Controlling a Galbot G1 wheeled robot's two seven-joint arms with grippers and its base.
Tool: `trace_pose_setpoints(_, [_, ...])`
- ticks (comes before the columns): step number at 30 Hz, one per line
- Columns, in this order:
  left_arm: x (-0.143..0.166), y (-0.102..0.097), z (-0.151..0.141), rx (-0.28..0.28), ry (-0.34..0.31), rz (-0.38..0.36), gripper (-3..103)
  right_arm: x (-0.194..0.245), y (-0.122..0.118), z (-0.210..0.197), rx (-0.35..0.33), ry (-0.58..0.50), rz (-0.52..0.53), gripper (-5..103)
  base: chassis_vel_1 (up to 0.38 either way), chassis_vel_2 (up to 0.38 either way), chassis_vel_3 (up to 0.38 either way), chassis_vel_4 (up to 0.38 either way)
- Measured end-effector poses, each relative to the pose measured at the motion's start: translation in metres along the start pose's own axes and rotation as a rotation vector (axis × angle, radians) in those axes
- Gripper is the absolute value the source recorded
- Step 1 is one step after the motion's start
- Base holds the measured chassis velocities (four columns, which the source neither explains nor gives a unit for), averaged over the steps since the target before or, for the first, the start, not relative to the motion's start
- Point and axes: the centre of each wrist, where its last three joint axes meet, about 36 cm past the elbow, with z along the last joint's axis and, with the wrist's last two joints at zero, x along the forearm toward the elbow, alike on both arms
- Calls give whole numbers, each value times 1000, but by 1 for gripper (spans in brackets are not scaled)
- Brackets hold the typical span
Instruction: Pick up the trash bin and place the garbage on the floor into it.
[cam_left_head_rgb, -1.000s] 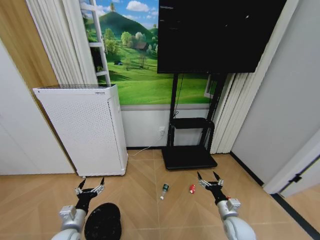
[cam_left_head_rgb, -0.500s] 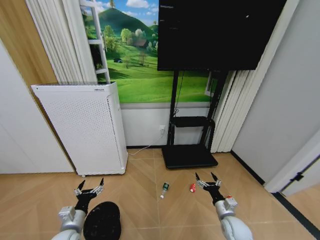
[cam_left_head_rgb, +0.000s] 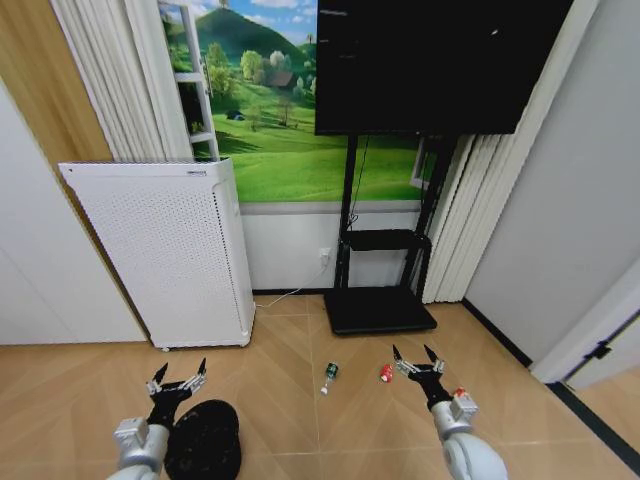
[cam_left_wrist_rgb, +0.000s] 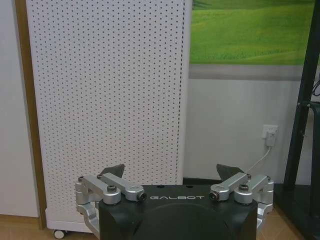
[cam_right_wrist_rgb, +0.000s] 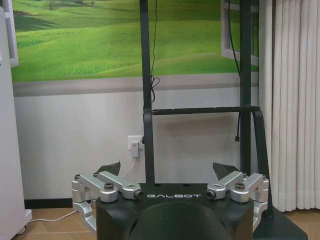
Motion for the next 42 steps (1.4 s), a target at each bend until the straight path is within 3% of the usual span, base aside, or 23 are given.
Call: trace_pose_setpoints(42, [-2, 3, -1, -19, 10, 8, 100, -1, -1, 6, -7, 14, 5, 100, 0, 0, 0, 0])
